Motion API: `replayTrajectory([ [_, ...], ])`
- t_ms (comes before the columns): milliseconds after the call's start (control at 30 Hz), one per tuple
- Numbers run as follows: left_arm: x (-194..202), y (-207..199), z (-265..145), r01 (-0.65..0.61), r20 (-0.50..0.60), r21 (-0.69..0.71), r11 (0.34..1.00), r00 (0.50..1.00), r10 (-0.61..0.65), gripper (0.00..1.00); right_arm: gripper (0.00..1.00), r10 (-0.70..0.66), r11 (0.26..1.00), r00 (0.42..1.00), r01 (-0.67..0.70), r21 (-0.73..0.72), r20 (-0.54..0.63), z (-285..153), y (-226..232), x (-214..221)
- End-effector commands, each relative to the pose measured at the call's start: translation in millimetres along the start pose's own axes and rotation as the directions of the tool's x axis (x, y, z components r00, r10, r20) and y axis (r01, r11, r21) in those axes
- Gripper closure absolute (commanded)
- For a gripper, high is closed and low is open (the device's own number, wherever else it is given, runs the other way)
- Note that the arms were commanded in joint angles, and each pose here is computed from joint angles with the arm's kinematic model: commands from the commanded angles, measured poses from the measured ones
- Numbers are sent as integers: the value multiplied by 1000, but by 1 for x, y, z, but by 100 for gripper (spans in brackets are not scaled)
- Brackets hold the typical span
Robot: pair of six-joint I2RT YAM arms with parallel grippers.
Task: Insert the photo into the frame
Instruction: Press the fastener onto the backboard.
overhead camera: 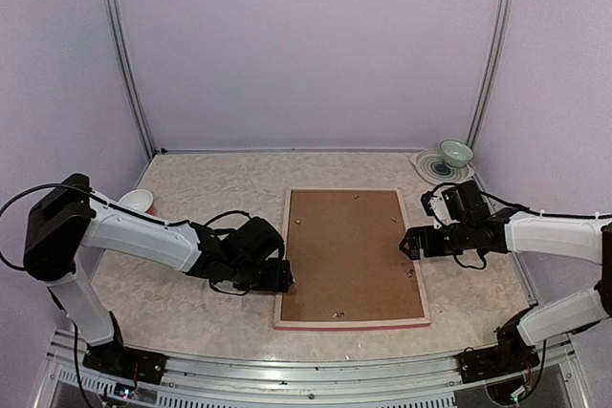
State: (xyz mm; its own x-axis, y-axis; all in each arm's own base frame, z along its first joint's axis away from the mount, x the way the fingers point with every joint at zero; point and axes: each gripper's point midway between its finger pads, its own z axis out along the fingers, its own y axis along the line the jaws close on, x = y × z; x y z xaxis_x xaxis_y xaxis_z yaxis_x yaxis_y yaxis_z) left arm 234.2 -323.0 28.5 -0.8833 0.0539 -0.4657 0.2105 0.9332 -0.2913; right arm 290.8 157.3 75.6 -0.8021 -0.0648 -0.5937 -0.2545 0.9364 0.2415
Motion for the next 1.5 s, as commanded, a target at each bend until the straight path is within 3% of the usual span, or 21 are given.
replayTrajectory([
  [0,1,0,4,-2,-2,-17,1000,1000,2,24,1,-19,1000,1000,19,-19,16,0,5,-2],
  [600,6,-3,12,2,-32,-11,1000,999,-3,25,1,-20,1000,1000,20,-17,13,0,4,0],
  [1467,23,10,21,-51,-86,-133,990,995,40,32,1,-25,999,1000,25,-26,13,0,6,-1],
])
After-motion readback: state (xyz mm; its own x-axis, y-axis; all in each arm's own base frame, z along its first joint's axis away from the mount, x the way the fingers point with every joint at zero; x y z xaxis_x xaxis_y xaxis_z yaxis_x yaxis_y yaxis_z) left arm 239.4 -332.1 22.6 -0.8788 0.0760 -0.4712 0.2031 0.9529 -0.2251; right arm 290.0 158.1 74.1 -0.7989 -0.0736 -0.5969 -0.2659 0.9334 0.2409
